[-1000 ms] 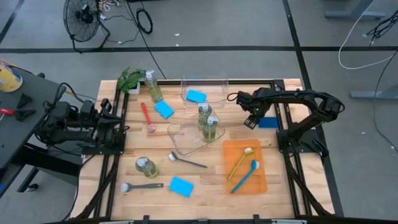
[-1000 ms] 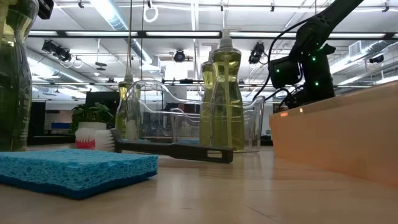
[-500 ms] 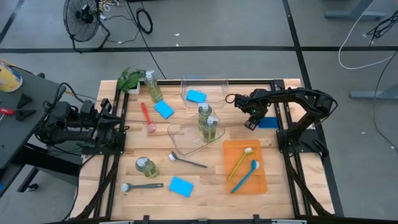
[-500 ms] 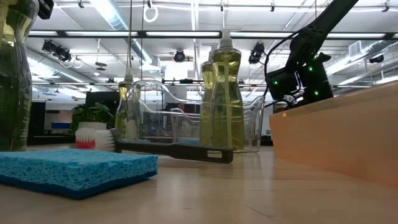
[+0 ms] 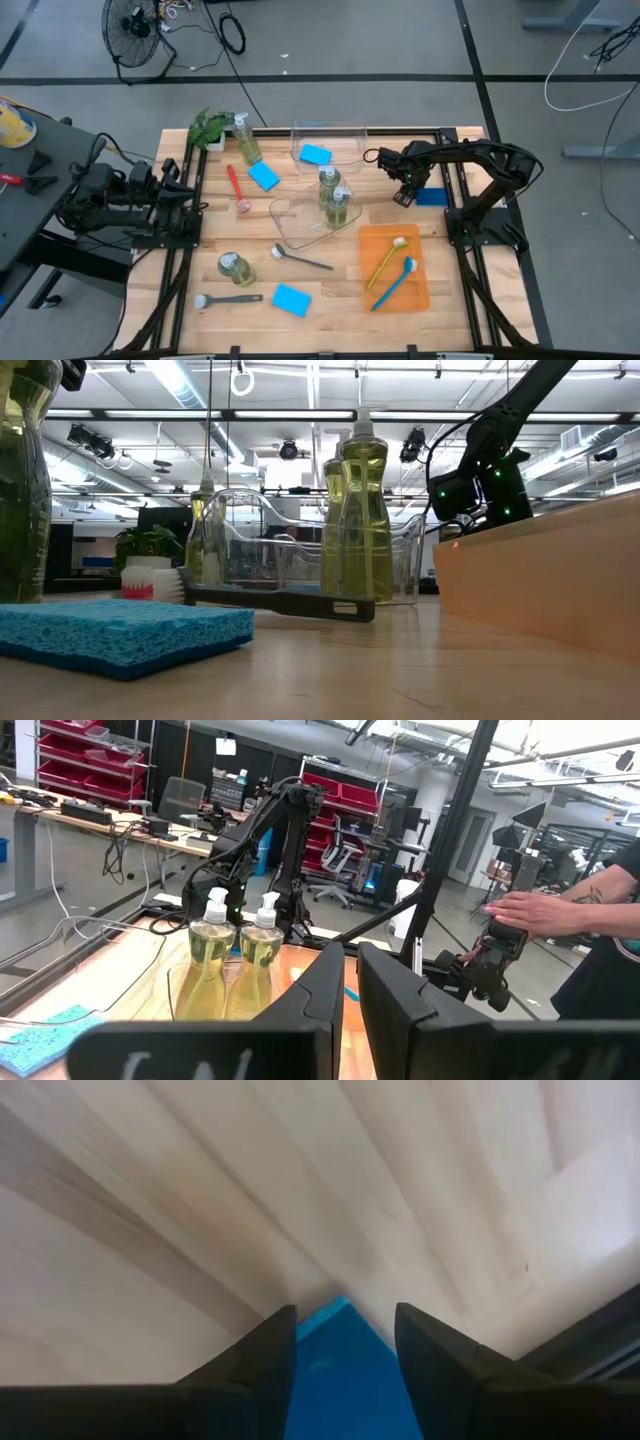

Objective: Pick & Place Kitchen Sink Supplies
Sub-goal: Put the blue sponge into the top transparent bin

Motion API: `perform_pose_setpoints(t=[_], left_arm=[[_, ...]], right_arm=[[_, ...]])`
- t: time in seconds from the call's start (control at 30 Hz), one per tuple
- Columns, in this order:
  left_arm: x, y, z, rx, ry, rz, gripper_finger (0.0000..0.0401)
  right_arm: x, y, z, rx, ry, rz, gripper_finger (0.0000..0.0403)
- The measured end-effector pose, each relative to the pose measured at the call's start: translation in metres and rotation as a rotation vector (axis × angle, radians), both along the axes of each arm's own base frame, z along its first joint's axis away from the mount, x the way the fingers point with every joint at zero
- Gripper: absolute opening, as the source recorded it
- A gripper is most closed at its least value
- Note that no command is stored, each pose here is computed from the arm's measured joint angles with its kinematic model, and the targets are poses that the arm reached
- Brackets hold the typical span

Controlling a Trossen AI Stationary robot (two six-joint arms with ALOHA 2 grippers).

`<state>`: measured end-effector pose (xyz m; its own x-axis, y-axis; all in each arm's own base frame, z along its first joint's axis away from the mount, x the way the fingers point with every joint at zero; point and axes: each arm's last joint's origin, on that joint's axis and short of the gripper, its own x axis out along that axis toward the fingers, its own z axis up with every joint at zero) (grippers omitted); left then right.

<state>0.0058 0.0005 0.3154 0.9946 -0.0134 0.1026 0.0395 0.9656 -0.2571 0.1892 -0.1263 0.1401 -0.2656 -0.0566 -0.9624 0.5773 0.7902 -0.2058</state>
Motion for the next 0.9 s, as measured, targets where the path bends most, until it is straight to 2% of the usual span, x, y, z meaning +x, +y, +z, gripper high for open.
perform_pose_setpoints(t=[0.7, 0.9], left_arm=[[0.0, 0.0, 0.0, 0.0, 0.0, 0.0, 0.0037], [0.0, 0.0, 0.0, 0.0, 0.0, 0.0, 0.0037]], right_arm=[[-0.015, -0.014, -0.001, 0.109, -0.03, -0.078, 0.0171], [-0.023, -0.009, -0.012, 0.134, -0.041, -0.076, 0.0147]])
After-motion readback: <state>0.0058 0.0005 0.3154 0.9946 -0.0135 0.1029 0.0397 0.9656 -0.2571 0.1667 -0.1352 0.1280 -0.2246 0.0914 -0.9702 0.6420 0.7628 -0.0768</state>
